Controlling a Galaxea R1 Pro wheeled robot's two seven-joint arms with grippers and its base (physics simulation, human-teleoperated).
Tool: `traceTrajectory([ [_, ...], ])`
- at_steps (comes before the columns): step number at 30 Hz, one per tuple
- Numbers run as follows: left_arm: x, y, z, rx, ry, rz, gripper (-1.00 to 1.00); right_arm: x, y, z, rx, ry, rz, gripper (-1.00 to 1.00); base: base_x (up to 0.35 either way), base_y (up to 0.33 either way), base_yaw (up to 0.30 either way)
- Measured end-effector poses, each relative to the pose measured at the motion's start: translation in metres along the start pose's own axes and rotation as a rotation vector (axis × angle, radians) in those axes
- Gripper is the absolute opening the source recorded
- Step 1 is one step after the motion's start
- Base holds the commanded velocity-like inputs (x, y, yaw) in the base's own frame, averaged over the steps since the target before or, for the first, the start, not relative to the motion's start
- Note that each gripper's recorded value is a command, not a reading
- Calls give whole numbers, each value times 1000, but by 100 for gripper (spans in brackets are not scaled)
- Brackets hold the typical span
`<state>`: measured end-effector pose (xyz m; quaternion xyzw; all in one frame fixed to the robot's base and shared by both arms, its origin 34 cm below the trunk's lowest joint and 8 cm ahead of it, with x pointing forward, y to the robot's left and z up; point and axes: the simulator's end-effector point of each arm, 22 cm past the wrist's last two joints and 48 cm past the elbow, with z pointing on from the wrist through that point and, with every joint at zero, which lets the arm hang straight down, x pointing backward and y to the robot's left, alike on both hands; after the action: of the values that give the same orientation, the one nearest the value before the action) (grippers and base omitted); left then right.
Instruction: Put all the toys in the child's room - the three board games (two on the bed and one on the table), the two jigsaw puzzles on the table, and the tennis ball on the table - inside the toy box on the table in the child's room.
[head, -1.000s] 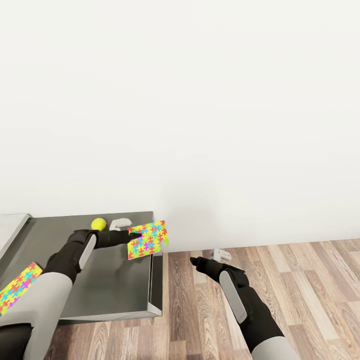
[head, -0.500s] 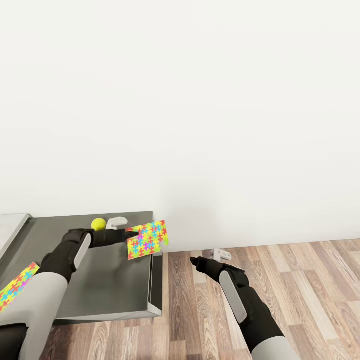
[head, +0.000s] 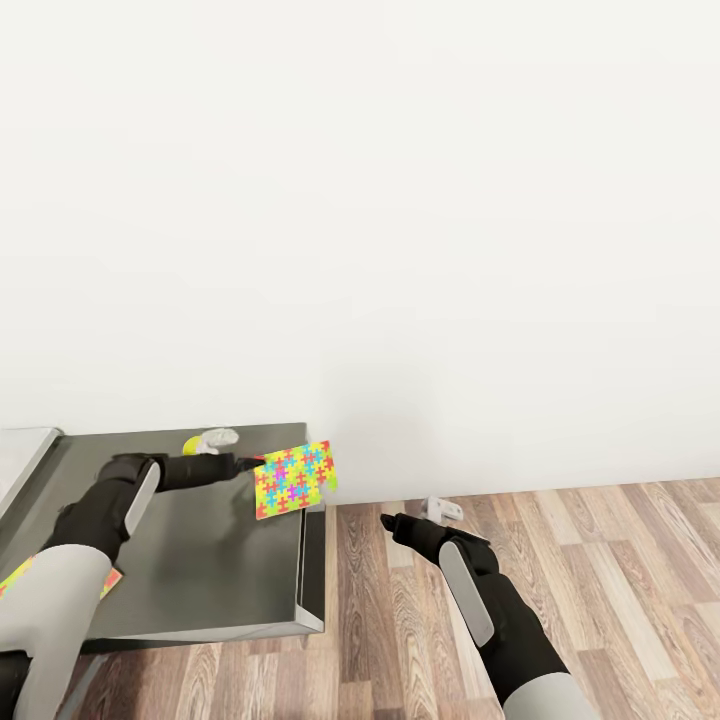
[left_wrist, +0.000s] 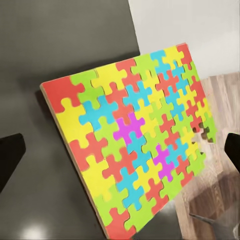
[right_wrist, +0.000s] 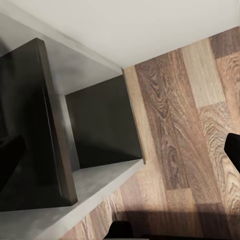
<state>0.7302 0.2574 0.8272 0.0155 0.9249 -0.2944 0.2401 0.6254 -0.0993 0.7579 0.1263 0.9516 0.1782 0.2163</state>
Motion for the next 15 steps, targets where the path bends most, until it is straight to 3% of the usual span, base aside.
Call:
traceTrajectory([
  [6,-8,-19,-11,63,-4,16,100,0,0,0,0,0,0,100,0,0,0],
  [15,-10,-53,-32,232,-6,42,100,0,0,0,0,0,0,100,0,0,0],
])
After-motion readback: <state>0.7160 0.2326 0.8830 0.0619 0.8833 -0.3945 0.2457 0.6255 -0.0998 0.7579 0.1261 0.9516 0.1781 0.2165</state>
